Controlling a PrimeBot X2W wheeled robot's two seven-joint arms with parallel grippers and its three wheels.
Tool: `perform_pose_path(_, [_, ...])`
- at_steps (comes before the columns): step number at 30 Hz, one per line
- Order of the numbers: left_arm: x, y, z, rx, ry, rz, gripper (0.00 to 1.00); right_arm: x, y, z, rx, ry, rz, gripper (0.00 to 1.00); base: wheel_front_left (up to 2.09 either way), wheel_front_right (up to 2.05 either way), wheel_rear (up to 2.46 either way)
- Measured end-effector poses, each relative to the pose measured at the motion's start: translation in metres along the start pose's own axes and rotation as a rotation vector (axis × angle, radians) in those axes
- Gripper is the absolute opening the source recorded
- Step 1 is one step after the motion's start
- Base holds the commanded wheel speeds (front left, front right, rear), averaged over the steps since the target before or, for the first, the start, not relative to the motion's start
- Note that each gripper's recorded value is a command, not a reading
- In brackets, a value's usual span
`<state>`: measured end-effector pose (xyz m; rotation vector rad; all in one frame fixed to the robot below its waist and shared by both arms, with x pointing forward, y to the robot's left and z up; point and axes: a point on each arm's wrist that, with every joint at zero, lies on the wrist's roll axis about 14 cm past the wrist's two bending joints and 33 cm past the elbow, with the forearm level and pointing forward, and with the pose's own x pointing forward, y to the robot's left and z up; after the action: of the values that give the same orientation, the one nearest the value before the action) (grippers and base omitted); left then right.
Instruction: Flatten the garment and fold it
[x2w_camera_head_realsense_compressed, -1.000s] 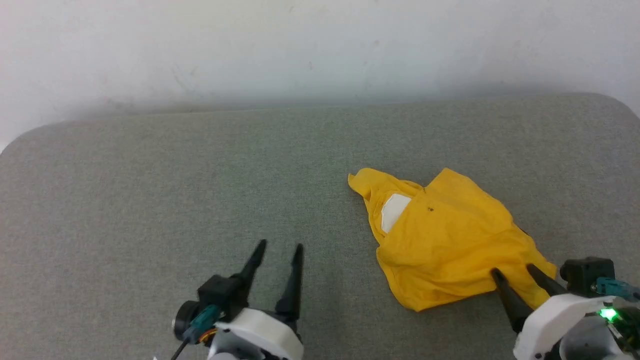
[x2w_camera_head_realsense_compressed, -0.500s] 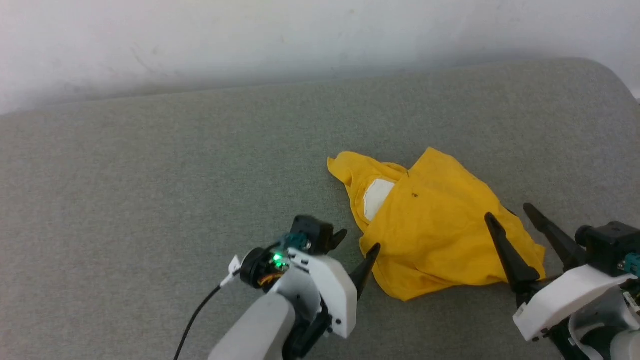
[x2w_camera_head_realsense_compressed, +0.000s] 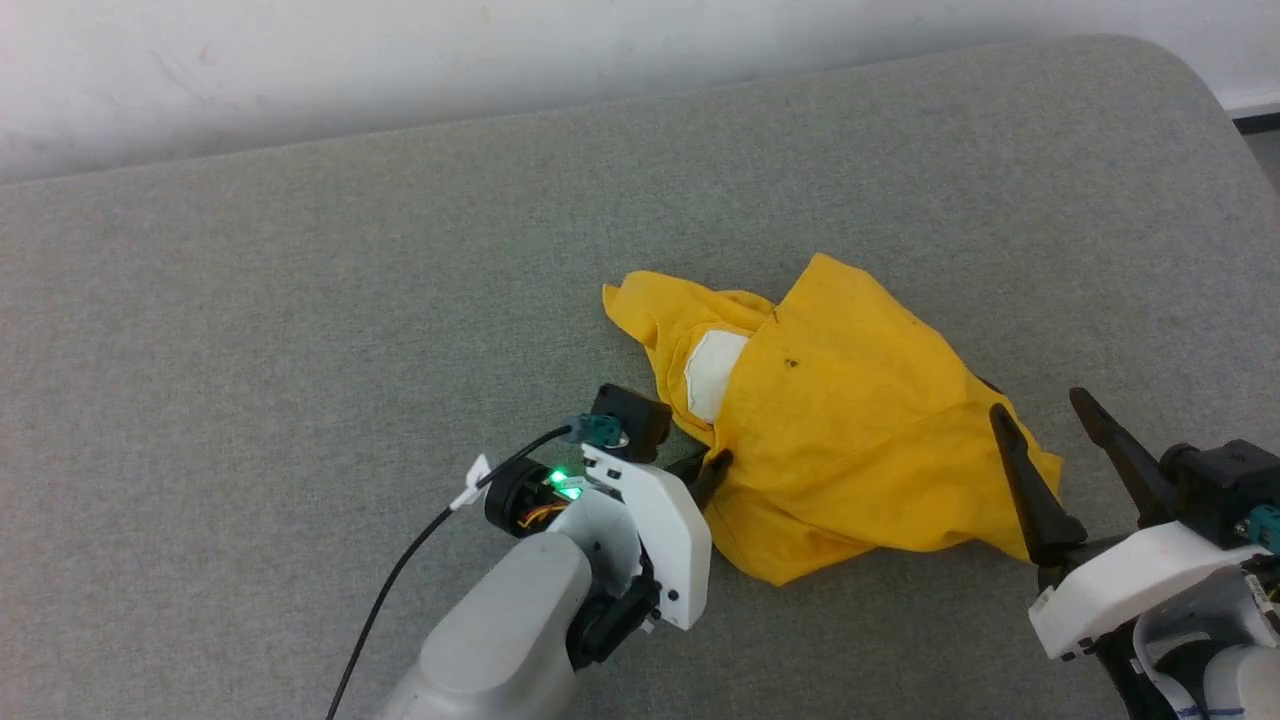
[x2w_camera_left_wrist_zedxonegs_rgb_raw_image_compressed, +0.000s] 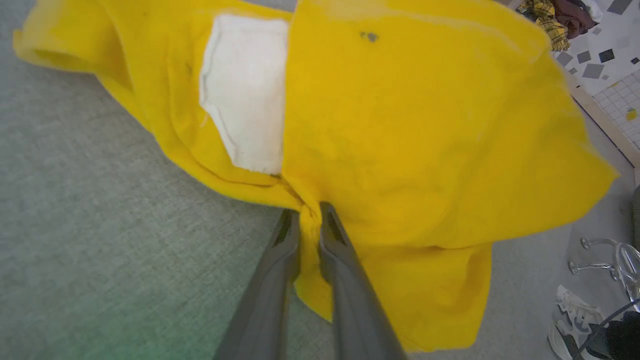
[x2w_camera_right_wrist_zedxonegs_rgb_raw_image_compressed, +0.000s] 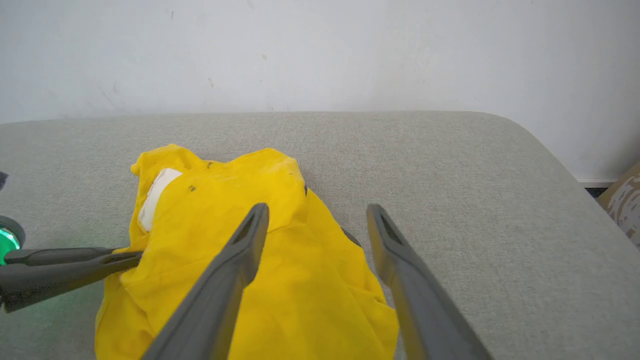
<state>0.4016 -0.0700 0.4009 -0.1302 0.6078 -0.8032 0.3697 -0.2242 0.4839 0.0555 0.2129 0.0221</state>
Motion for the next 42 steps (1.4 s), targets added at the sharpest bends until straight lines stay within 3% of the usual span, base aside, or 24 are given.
perform_pose_path(5, [-0.009,0.012,0.023,-0.056,-0.138,0.039,0.0,-0.001,-0.004,-0.003,-0.008,0.005,-0.018,1.0,0.0,0.0,0.0])
perform_pose_path(11, [-0.059,0.062,0.09,-0.087,-0.46,0.224,0.0,-0.003,0.003,0.004,-0.016,-0.02,0.0,1.0,0.0,0.0,0.0])
perform_pose_path(16, [-0.146,0.106,0.157,-0.014,-0.772,0.419,0.0,0.0,0.022,0.013,-0.01,-0.049,0.047,1.0,0.0,0.0,0.0])
perform_pose_path(21, [-0.217,0.096,0.204,0.106,-0.989,0.478,0.0,0.001,0.041,0.017,-0.004,-0.066,0.094,1.0,0.0,0.0,0.0])
perform_pose_path(24, [-0.225,0.097,0.191,0.124,-0.939,0.524,0.0,0.001,0.049,0.019,-0.001,-0.074,0.112,1.0,0.0,0.0,0.0])
perform_pose_path(27, [-0.226,0.118,0.157,0.084,-0.844,0.619,0.0,0.002,0.054,0.016,0.005,-0.069,0.125,1.0,0.0,0.0,0.0])
perform_pose_path(36, [-0.239,0.193,0.03,-0.145,-0.569,0.917,0.0,0.008,0.061,-0.007,0.011,0.003,0.145,1.0,0.0,0.0,0.0])
perform_pose_path(37, [-0.24,0.195,0.02,-0.164,-0.547,0.929,0.45,0.009,0.063,-0.008,0.012,0.008,0.15,1.0,0.0,0.0,0.0])
perform_pose_path(38, [-0.242,0.197,0.013,-0.172,-0.535,0.942,1.0,0.01,0.065,-0.01,0.009,0.012,0.157,1.0,0.0,0.0,0.0])
perform_pose_path(42, [-0.248,0.194,0.014,-0.174,-0.584,0.94,1.0,0.012,0.08,-0.013,0.0,0.033,0.218,1.0,0.0,0.0,0.0])
